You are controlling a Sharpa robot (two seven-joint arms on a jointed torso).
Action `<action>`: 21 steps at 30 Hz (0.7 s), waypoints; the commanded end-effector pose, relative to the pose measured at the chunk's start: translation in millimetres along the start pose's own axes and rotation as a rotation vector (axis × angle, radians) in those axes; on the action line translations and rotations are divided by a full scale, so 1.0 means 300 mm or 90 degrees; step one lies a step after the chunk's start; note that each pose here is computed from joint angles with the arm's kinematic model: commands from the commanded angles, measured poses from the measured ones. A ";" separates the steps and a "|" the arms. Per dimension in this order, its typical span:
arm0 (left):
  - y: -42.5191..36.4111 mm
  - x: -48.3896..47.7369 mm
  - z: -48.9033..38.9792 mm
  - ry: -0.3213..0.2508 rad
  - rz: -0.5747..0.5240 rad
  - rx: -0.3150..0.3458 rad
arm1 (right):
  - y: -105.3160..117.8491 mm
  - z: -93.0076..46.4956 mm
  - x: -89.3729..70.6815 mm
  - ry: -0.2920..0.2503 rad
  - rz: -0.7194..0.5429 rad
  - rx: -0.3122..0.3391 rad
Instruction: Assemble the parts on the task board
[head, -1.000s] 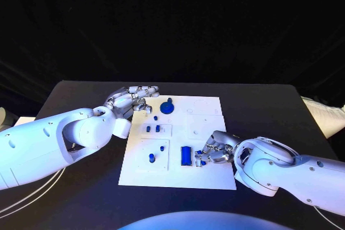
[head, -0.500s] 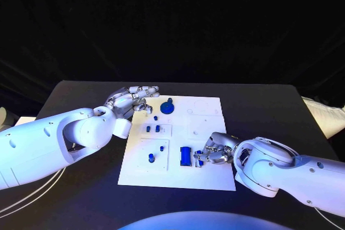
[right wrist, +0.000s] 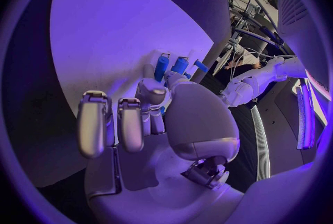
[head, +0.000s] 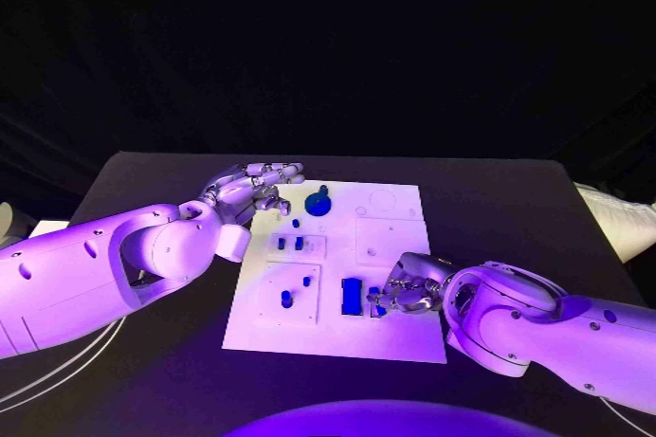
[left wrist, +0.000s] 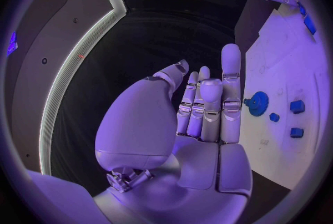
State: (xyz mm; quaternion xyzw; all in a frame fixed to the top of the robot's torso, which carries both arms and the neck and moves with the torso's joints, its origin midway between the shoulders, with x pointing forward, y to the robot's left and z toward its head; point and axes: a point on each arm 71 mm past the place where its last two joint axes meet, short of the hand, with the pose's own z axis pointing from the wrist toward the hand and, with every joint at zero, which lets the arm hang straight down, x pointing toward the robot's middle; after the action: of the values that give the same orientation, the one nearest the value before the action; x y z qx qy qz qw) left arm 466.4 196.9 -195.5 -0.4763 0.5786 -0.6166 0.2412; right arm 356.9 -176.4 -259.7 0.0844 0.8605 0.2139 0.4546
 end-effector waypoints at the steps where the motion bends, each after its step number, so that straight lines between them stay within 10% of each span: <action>1: -0.002 0.010 0.002 0.015 -0.002 0.003 | 0.008 -0.003 0.010 0.011 -0.013 -0.009; 21: -0.001 0.011 0.003 0.016 -0.002 0.002 | 0.010 -0.006 0.008 0.006 -0.013 -0.012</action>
State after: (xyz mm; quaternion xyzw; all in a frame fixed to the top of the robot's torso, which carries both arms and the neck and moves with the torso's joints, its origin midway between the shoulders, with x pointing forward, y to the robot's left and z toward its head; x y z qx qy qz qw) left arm 466.5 196.4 -195.6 -0.4759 0.5793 -0.6167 0.2400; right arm 355.2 -175.3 -259.5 0.0794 0.8618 0.2144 0.4528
